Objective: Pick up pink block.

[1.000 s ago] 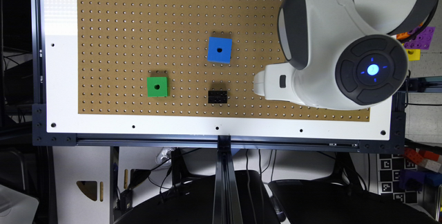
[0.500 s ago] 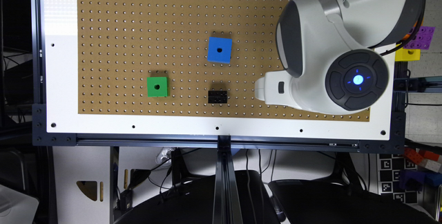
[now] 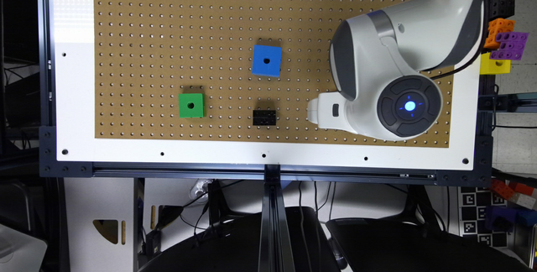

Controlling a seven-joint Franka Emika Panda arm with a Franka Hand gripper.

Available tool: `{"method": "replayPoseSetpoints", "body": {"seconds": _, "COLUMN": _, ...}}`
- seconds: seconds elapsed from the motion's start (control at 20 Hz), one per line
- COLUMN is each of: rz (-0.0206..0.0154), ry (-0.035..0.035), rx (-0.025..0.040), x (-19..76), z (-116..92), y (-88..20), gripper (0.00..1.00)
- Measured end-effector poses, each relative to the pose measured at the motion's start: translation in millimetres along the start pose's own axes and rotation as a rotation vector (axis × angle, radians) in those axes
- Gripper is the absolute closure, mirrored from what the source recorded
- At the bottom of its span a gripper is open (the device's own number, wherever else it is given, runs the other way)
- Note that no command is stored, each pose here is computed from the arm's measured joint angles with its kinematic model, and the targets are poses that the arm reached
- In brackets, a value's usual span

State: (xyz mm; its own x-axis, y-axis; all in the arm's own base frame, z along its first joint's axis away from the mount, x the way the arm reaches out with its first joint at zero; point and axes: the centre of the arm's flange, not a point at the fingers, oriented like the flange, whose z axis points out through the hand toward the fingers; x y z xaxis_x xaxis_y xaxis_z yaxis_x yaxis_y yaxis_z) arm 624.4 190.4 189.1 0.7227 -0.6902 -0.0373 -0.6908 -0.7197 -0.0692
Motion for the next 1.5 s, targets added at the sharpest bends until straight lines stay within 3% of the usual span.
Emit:
{"method": "replayPoseSetpoints", "body": {"seconds": 0.25, "rz": 0.0001, "ry": -0.0007, "rx": 0.0013, "x": 0.5, "z": 6.0, "y": -1.0, "gripper": 0.0}}
{"method": "replayPoseSetpoints", "body": {"seconds": 0.35, "rz": -0.0014, "ry": -0.004, "rx": -0.0029, "x": -1.0, "z": 11.2, "y": -0.6, "gripper": 0.0}}
{"method": "replayPoseSetpoints", "body": {"seconds": 0.5, "rz": -0.0018, "ry": -0.0014, "rx": -0.0033, "x": -1.8, "z": 10.8, "y": -1.7, "gripper": 0.0}}
{"method": "replayPoseSetpoints", "body": {"seconds": 0.55, "rz": -0.0009, "ry": -0.001, "rx": -0.0035, "x": -1.4, "z": 10.7, "y": -1.4, "gripper": 1.0}}
{"method": "replayPoseSetpoints", "body": {"seconds": 1.1, "rz": -0.0006, "ry": -0.0011, "rx": -0.0066, "x": -0.7, "z": 10.8, "y": -0.7, "gripper": 1.0}}
{"method": "replayPoseSetpoints", "body": {"seconds": 1.3, "rz": 0.0004, "ry": 0.003, "rx": -0.0053, "x": 1.1, "z": 1.9, "y": -1.2, "gripper": 1.0}}
{"method": "replayPoseSetpoints", "body": {"seconds": 1.5, "rz": -0.0016, "ry": 0.0026, "rx": -0.0138, "x": 0.9, "z": -18.4, "y": -2.6, "gripper": 1.0}}
